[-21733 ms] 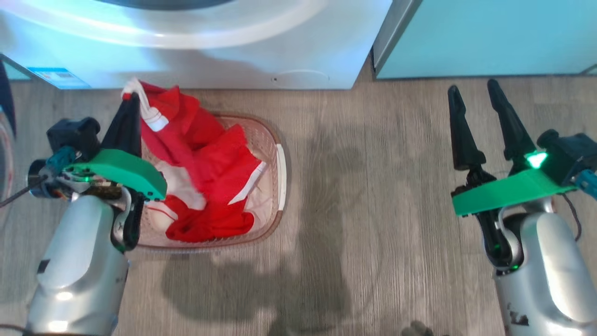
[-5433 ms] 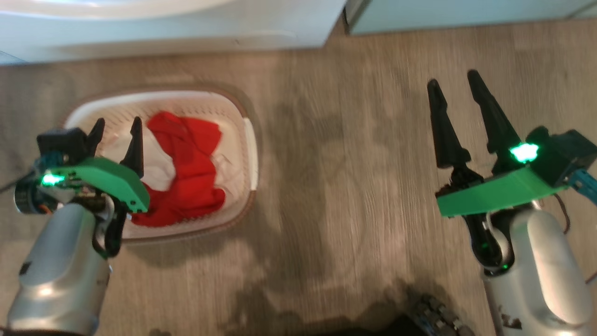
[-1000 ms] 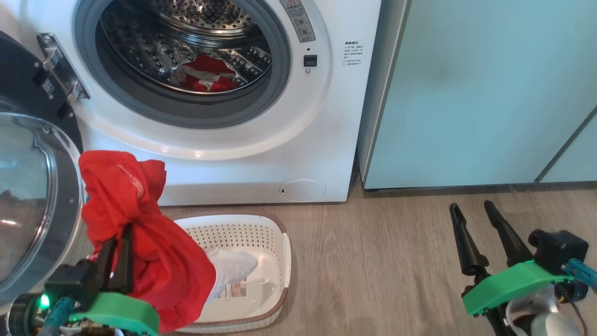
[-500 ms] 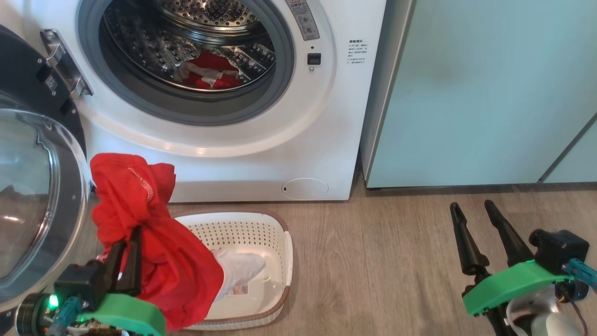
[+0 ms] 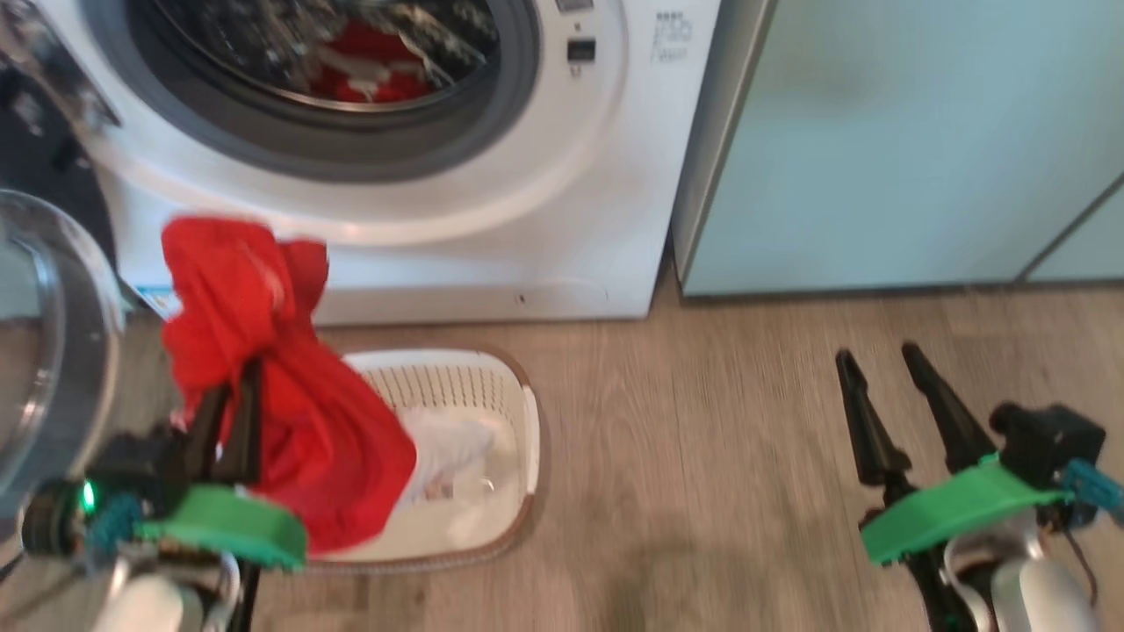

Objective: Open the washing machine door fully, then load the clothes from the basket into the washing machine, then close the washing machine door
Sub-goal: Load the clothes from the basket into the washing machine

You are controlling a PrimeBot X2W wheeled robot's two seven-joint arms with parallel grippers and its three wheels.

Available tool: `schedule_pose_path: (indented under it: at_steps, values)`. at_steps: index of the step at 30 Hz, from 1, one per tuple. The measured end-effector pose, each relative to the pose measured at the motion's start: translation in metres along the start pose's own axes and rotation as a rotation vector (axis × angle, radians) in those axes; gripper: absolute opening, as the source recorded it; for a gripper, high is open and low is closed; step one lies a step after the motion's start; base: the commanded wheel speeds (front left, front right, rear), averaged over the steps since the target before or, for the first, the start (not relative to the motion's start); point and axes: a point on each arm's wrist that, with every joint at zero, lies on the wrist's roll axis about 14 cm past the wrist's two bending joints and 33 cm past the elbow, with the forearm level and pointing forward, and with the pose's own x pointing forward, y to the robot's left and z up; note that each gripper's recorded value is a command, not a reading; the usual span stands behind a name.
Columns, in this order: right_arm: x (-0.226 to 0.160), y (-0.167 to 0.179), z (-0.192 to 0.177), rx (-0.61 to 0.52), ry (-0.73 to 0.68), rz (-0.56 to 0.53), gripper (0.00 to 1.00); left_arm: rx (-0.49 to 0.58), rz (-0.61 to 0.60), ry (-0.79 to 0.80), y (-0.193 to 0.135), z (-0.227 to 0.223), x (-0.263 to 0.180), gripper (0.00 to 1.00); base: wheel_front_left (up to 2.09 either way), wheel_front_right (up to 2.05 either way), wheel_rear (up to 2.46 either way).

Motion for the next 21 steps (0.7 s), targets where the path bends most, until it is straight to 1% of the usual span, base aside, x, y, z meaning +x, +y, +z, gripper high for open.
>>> schedule_pose_path:
  at_steps: [5, 8, 9, 10, 14, 16, 21]
  values:
    - [0.025, -0.001, -0.001, -0.003, -0.010, 0.001, 1.00, -0.022, -0.033, -0.002, -0.005, -0.008, 0.050, 0.00, 0.00, 0.00, 0.00]
    - [0.039, -0.004, -0.007, -0.003, -0.009, -0.003, 1.00, -0.042, -0.054, 0.019, -0.006, -0.021, 0.085, 0.00, 0.00, 0.00, 0.00]
    - [0.039, -0.004, -0.007, -0.003, -0.009, -0.003, 1.00, -0.042, -0.054, 0.019, -0.006, -0.021, 0.085, 0.00, 0.00, 0.00, 0.00]
    - [0.047, -0.008, -0.013, 0.004, -0.006, -0.011, 1.00, -0.055, -0.058, 0.039, -0.005, -0.032, 0.110, 0.00, 0.00, 0.00, 0.00]
    - [0.058, -0.018, -0.028, 0.026, 0.008, -0.038, 1.00, -0.103, -0.073, 0.092, -0.006, -0.054, 0.159, 0.00, 0.00, 0.00, 0.00]
    - [0.061, -0.024, -0.037, 0.036, 0.019, -0.053, 1.00, -0.108, -0.089, 0.123, -0.007, -0.065, 0.183, 0.00, 0.00, 0.00, 0.00]
    - [0.066, -0.036, -0.057, 0.045, 0.048, -0.086, 1.00, -0.140, -0.135, 0.202, -0.022, -0.089, 0.234, 0.00, 0.00, 0.00, 0.00]
